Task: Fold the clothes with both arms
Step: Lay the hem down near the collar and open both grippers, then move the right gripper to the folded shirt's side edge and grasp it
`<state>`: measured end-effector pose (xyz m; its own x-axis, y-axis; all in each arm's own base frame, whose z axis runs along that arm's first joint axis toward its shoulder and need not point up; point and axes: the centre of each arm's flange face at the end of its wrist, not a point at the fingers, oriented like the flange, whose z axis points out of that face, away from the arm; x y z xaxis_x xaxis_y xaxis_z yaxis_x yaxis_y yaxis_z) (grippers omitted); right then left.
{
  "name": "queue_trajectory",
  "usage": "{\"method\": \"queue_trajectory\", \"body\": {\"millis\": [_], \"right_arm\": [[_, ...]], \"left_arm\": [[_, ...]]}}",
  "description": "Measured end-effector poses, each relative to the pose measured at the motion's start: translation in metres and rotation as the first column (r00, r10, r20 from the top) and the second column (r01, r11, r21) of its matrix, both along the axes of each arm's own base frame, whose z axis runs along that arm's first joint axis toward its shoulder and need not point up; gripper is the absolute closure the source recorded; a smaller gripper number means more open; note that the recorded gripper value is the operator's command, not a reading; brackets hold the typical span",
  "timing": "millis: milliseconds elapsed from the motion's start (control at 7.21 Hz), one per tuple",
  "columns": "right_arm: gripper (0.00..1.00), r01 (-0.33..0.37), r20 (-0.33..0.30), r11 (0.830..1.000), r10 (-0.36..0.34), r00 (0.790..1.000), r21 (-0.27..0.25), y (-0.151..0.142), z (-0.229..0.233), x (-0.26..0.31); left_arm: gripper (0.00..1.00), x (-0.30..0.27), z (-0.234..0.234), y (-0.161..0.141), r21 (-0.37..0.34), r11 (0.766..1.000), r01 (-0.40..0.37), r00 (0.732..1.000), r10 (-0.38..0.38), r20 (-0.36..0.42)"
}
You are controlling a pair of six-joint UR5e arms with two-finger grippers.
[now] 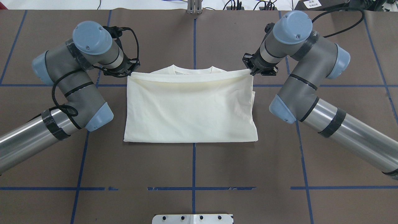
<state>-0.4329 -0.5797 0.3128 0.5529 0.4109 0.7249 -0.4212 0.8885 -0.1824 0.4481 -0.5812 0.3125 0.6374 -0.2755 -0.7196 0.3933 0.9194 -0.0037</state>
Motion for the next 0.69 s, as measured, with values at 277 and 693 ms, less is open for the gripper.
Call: {"method": "queue_trajectory", "body": {"millis": [277, 693], "right_arm": [[0.0, 0.017, -0.005, 1.0, -0.017, 1.0, 0.017, 0.0002, 0.0003, -0.0004], [0.0, 0.029, 0.006, 0.999, -0.029, 1.0, 0.035, 0.0049, -0.0058, 0.002]], "left_arm": [[0.0, 0.0006, 0.0, -0.0005, 0.0, 1.0, 0.001, 1.0, -0.001, 0.001], [0.0, -0.0002, -0.0013, -0.0003, 0.002, 1.0, 0.001, 1.0, -0.001, 0.007]]}}
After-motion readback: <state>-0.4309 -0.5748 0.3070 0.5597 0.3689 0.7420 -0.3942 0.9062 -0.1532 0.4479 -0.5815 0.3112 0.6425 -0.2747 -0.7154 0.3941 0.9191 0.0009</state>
